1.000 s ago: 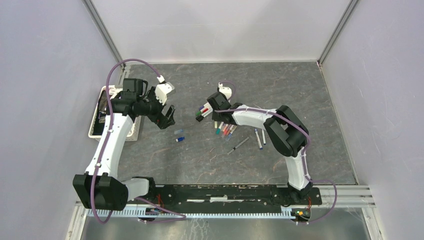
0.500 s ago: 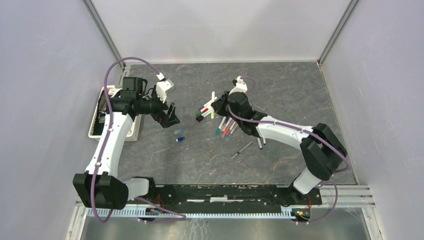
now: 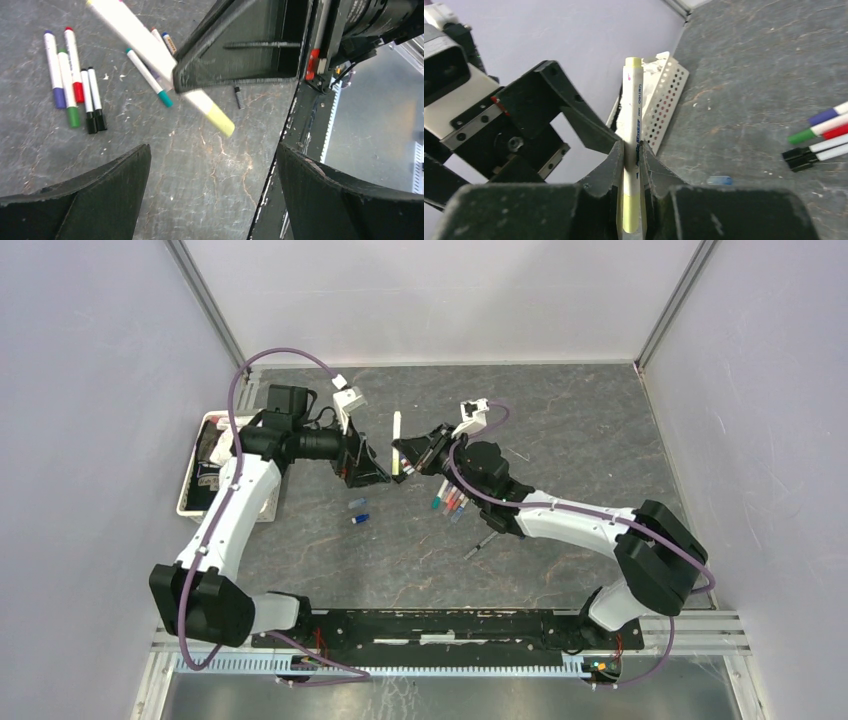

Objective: Open the pen caps
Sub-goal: Pick up the pen from the center of the board, then open the pen cap from the pen.

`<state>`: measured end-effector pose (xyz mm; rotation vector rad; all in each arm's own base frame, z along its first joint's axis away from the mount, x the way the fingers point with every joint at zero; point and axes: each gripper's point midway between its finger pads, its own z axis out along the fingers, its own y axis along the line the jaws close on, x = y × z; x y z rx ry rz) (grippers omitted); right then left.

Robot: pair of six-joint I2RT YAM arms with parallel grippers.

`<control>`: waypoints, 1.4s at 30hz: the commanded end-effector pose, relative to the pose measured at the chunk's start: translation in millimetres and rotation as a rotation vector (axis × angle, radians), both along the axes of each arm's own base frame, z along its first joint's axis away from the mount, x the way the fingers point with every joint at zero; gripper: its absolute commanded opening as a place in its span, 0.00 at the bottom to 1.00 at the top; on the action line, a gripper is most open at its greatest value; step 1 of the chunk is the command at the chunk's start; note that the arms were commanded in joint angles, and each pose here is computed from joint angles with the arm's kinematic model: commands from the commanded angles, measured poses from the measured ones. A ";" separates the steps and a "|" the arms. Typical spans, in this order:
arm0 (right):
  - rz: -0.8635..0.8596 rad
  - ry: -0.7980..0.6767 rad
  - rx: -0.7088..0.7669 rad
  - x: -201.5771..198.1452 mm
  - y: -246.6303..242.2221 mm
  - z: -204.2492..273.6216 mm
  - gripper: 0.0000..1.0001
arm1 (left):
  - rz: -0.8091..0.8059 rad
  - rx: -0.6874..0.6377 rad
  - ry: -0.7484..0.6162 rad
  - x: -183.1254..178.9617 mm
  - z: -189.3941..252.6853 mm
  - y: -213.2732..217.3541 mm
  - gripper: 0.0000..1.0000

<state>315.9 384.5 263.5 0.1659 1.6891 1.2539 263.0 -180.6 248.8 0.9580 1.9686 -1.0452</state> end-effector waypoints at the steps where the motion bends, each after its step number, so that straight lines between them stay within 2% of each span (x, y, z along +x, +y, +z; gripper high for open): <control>1: 0.039 -0.070 0.153 -12.2 11.0 51.0 0.00 | -0.033 -0.060 0.007 -1.9 14.0 -18.1 1.00; 5: 0.058 -0.066 0.171 -18.2 18.8 53.2 0.00 | -0.049 -0.065 0.008 -0.7 12.1 -24.7 0.95; 12: 0.049 -0.072 0.166 -22.8 19.9 53.5 0.00 | -0.071 -0.068 0.038 0.6 2.9 -29.1 0.71; 15: 0.044 -0.075 0.154 -24.5 20.4 51.4 0.00 | -0.068 -0.058 0.033 2.0 0.3 -28.2 0.51; 18: 0.013 -0.072 0.132 -25.3 16.0 45.6 0.00 | -0.066 -0.034 0.018 2.2 -2.4 -25.4 0.24; 21: 0.001 -0.073 0.116 -24.9 13.5 41.2 0.02 | -0.068 0.006 -0.001 -0.1 -7.9 -20.1 0.03; 23: 0.014 -0.075 0.094 -26.0 15.2 39.3 0.16 | -0.076 0.048 -0.016 -2.9 -13.8 -14.7 0.02; 26: 0.054 -0.091 0.018 -23.6 16.1 41.3 0.33 | -0.099 0.140 -0.057 -6.9 -25.8 -2.6 0.02; 30: 0.192 -0.092 -0.067 -21.8 2.0 37.2 0.44 | -0.164 0.358 -0.160 -13.2 -55.1 27.7 0.02; 35: 0.410 -0.043 -0.196 -28.8 -17.4 9.2 0.50 | -0.320 0.622 -0.272 -29.3 -86.9 66.9 0.02; 39: 0.549 0.057 -0.313 -32.8 -15.5 -25.5 0.51 | -0.446 0.697 -0.331 -43.6 -91.5 75.9 0.02; 42: 0.710 0.112 -0.255 -51.7 -0.3 -35.0 0.51 | -0.521 0.741 -0.369 -51.4 -92.4 73.7 0.02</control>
